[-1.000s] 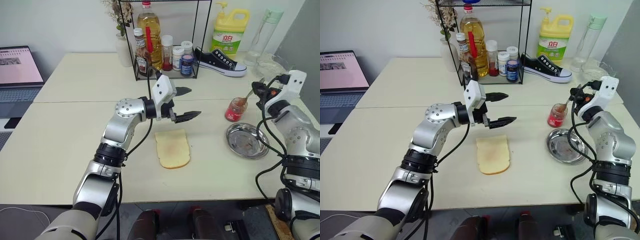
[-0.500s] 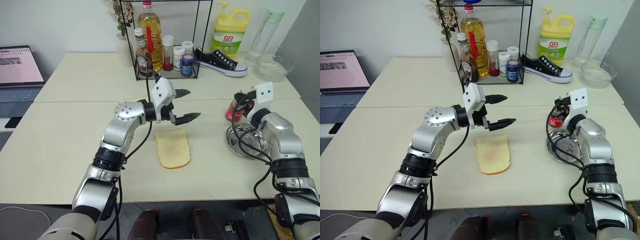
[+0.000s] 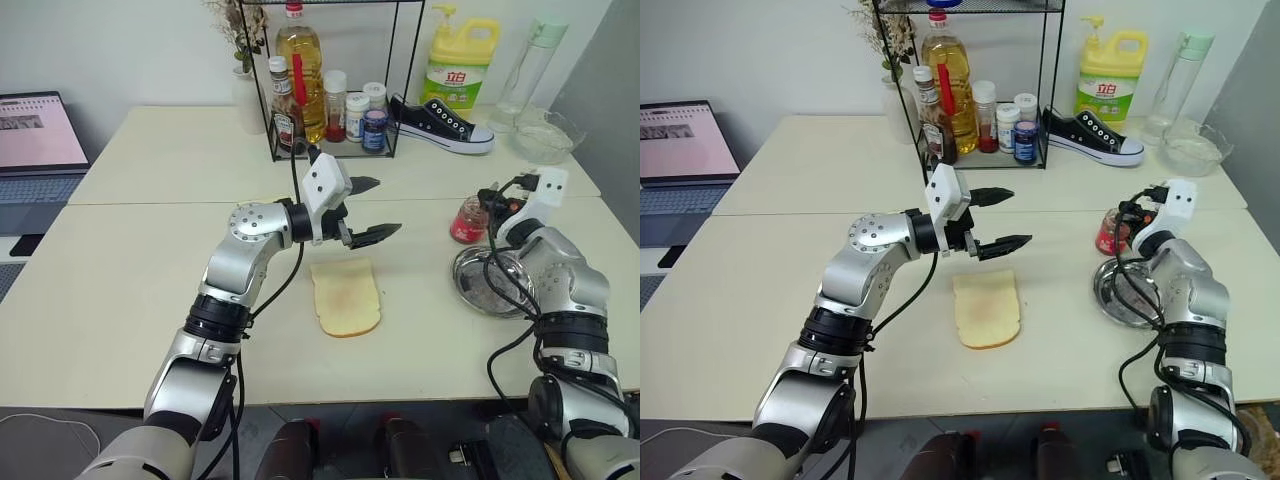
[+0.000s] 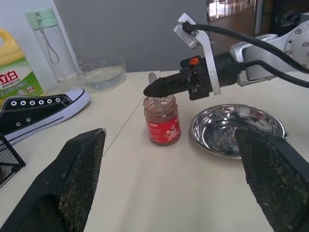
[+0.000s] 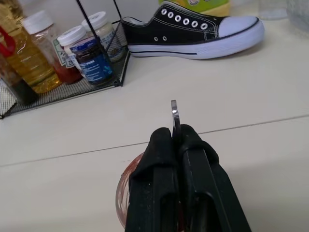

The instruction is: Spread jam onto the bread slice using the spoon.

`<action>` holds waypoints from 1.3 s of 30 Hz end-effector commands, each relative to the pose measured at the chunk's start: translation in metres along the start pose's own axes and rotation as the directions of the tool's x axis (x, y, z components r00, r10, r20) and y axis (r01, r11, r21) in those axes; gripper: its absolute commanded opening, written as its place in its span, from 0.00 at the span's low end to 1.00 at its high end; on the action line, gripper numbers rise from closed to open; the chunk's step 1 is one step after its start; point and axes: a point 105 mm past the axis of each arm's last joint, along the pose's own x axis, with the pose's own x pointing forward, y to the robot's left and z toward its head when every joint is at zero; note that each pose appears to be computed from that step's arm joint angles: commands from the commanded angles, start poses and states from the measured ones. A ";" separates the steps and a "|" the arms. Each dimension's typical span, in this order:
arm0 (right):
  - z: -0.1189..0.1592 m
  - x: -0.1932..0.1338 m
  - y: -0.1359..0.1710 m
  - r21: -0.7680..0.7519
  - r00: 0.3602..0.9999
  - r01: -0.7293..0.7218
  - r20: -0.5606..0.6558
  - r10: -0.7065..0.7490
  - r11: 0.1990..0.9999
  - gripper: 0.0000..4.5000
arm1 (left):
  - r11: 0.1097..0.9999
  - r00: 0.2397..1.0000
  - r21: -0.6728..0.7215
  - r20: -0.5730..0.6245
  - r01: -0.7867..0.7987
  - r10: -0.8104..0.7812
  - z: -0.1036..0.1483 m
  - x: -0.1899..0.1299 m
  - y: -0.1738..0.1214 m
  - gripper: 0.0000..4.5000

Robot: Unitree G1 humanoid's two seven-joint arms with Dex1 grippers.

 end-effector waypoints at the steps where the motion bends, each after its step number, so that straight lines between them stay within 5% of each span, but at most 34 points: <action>1: 0.035 -0.003 0.009 0.076 0.994 -0.023 0.105 0.015 0.997 0.01 | 0.999 0.999 0.042 0.052 -0.009 0.006 0.017 0.000 0.003 0.98; 15: 0.059 -0.017 -0.004 0.320 0.985 -0.003 0.167 -0.054 0.947 0.01 | 0.999 0.998 0.043 0.062 -0.014 0.012 0.014 0.004 0.006 0.98; 39: 0.073 -0.035 -0.018 0.357 0.973 0.039 0.201 -0.117 0.933 0.01 | 0.999 0.998 0.043 0.058 0.014 -0.016 0.013 0.006 0.005 0.98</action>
